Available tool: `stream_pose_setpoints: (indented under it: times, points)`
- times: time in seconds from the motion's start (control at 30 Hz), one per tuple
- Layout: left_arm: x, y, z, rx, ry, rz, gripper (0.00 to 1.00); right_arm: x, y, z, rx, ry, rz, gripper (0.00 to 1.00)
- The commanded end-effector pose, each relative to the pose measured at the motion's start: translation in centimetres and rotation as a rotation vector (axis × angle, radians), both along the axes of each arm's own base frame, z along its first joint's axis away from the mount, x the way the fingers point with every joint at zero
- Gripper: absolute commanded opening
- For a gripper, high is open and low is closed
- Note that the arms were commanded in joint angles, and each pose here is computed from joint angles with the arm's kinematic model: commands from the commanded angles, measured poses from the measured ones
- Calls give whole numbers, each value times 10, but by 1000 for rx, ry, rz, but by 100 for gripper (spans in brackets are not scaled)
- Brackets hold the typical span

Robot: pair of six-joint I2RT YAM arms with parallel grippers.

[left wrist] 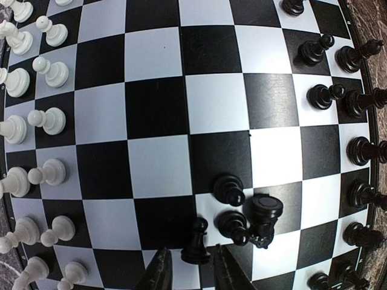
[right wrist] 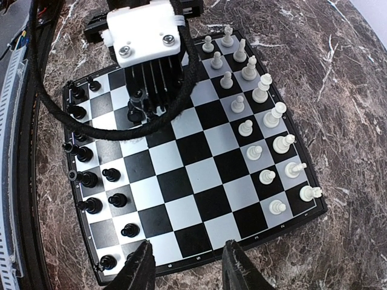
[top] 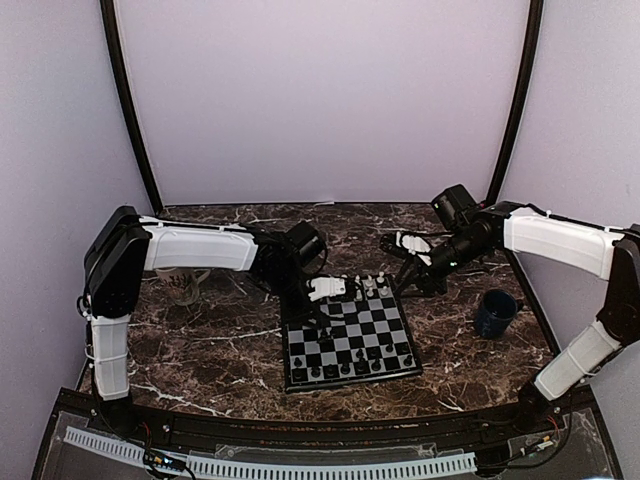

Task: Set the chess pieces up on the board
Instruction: Pick up the pawn from the chessboard.

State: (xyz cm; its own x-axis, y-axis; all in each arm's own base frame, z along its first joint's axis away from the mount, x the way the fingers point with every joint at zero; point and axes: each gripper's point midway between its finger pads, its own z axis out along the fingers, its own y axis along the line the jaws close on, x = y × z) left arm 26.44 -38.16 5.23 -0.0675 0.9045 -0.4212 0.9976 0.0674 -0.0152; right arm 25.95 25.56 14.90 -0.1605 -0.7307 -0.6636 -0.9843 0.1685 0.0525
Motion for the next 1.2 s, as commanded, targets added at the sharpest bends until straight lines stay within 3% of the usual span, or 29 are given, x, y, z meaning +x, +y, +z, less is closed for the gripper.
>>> stream_pose_setpoints:
  times: [0.0,0.6,0.97,1.17]
  points:
    - [-1,-1,1,-6,-12,-24,25,3,1,-1,19,3,-3,39]
    - [-6,9,-20,45,1,-26,27,1,1,-8,11,26,3,39]
    - [-13,9,-23,36,32,-29,14,4,3,-7,14,35,-3,38]
    - [2,3,8,-30,-11,49,10,37,3,30,82,15,-141,37]
